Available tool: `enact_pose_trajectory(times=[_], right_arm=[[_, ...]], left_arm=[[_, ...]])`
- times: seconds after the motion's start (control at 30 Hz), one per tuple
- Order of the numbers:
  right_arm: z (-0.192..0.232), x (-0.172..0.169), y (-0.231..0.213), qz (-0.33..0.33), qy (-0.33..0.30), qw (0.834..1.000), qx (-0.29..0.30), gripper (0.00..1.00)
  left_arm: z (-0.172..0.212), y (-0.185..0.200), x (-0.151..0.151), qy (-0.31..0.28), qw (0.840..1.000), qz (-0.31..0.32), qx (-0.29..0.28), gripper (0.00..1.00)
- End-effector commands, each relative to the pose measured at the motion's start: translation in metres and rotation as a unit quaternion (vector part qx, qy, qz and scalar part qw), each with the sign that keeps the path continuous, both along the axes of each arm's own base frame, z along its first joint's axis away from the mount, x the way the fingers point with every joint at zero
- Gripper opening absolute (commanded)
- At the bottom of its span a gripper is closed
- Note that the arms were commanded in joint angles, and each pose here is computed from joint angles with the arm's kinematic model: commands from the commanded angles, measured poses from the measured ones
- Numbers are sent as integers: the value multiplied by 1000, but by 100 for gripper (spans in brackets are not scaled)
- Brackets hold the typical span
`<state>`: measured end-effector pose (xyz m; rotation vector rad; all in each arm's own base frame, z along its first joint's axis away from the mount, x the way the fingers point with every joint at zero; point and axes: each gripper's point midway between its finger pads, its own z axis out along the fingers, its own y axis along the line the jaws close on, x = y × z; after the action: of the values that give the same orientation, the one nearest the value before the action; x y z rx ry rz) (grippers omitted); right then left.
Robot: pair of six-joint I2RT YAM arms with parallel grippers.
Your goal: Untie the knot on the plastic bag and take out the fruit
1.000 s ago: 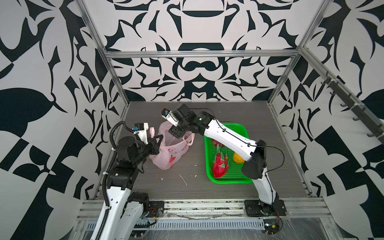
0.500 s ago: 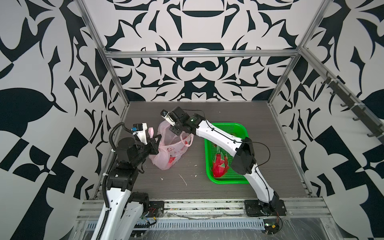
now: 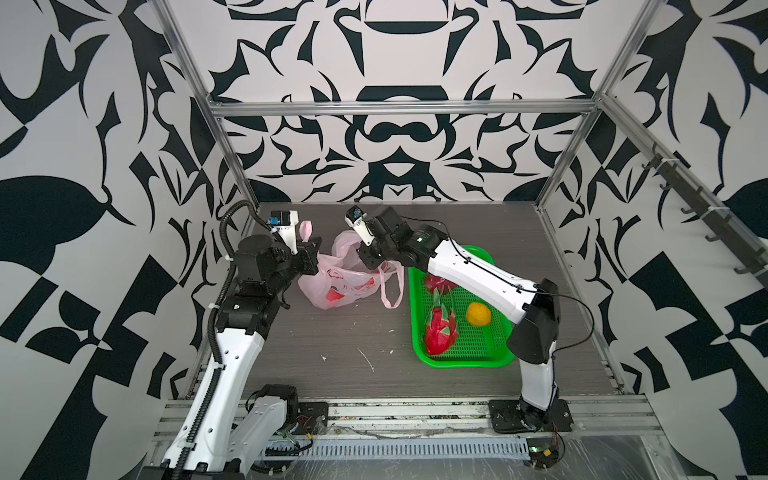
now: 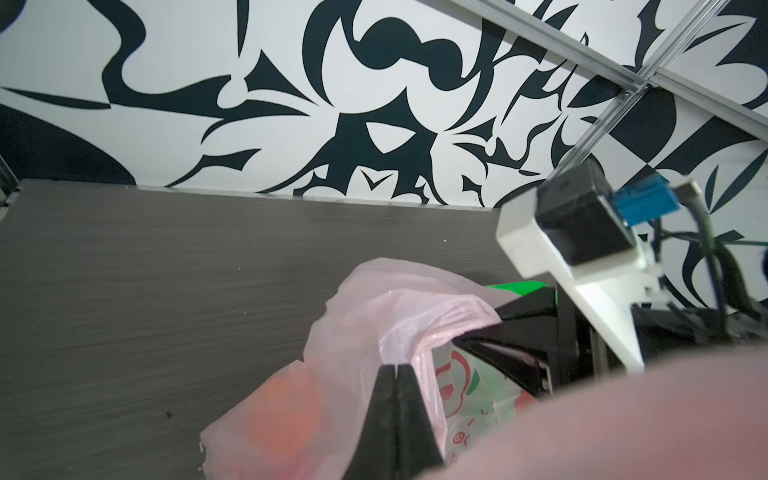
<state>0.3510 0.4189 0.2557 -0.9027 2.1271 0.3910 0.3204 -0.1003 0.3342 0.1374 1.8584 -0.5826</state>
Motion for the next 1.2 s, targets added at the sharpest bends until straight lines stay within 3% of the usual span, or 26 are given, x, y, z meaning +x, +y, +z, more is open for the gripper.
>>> enact_pose_trajectory(times=[0.0,0.13,0.5,0.9,1.17], right_arm=[[11,-10,-1,-33,32,997,68,0],[2,-27,-8,-72,79,986,130,0],[-19,-84,-7,-102,115,975,158,0],[0,-122,7,-82,113,968,209,0],[-35,-126,0,-100,131,969,185,1]], left_arm=[[29,-2,7,-49,998,-13,22,0],[19,2,21,-30,999,-15,35,0],[-54,28,25,116,992,48,8,0],[-21,28,53,106,993,24,-52,0],[-56,12,36,176,980,-10,-94,0]])
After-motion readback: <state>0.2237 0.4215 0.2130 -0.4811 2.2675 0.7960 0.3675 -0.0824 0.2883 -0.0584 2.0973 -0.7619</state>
